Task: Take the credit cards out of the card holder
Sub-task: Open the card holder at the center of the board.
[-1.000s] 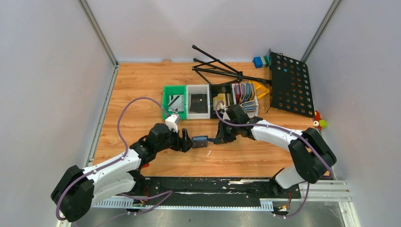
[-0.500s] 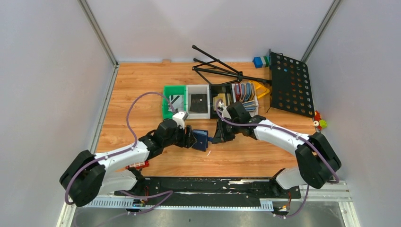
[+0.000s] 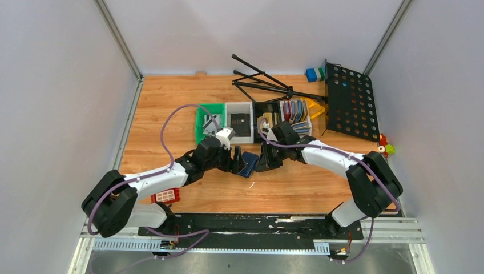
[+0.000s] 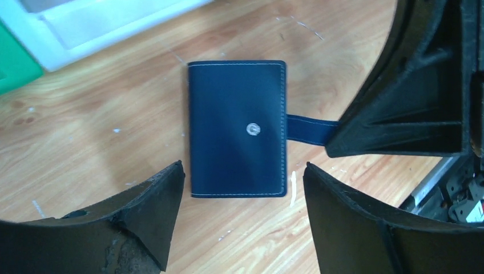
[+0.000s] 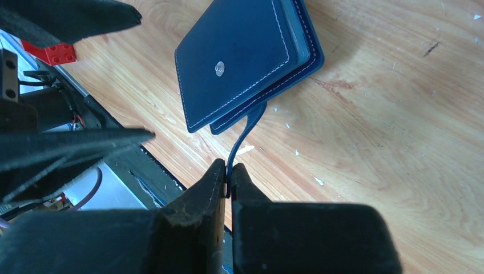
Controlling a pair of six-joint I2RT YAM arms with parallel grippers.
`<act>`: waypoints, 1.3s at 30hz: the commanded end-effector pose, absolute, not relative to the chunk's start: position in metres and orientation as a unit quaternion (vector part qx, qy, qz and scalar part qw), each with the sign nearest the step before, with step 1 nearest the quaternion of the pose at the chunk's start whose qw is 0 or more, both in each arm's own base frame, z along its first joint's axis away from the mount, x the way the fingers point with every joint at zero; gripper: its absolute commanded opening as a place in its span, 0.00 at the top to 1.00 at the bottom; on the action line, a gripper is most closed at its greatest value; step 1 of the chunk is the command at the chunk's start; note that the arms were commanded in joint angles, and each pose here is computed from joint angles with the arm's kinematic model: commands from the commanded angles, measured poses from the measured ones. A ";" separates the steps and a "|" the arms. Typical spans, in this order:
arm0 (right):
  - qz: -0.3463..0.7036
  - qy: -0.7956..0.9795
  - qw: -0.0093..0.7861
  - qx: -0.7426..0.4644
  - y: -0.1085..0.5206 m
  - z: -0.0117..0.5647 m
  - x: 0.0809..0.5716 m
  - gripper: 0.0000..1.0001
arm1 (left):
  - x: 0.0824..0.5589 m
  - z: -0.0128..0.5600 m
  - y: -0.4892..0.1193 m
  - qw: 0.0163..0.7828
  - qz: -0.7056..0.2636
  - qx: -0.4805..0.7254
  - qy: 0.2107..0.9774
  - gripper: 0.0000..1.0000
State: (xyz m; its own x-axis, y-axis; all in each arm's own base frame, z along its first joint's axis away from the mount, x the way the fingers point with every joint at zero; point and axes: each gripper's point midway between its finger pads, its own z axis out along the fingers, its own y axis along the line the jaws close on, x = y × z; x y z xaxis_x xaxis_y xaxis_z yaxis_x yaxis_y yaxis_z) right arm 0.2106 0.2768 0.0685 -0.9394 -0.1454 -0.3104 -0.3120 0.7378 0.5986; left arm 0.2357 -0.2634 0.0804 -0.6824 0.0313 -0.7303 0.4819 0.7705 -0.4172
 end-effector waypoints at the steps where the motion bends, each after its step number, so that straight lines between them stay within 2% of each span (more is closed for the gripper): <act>1: 0.366 0.908 0.148 -0.142 0.287 0.091 0.220 1.00 | 0.228 0.096 -0.283 0.368 -0.294 0.225 0.853 0.15; 5: 0.375 0.902 0.154 -0.148 0.287 0.098 0.218 1.00 | 0.226 0.089 -0.290 0.349 -0.280 0.263 0.855 0.13; 13: 0.375 0.902 0.153 -0.151 0.287 0.100 0.217 1.00 | 0.226 0.054 -0.294 0.284 -0.250 0.278 0.883 0.19; 17: 0.372 0.903 0.154 -0.151 0.285 0.100 0.217 1.00 | 0.230 0.053 -0.288 0.290 -0.237 0.263 0.889 0.31; 19: 0.370 0.904 0.152 -0.152 0.284 0.099 0.216 1.00 | 0.230 0.059 -0.288 0.293 -0.250 0.252 0.888 0.37; 26: 0.367 0.905 0.151 -0.151 0.278 0.095 0.216 1.00 | 0.237 0.081 -0.281 0.296 -0.334 0.210 0.870 0.38; 33: 0.366 0.906 0.151 -0.150 0.273 0.094 0.216 1.00 | 0.245 0.082 -0.264 0.299 -0.348 0.179 0.870 0.51; 36: 0.365 0.907 0.150 -0.150 0.271 0.094 0.215 1.00 | 0.249 0.090 -0.259 0.313 -0.344 0.173 0.868 0.62; 39: 0.364 0.907 0.150 -0.150 0.268 0.095 0.214 1.00 | 0.254 0.097 -0.253 0.327 -0.330 0.173 0.868 0.79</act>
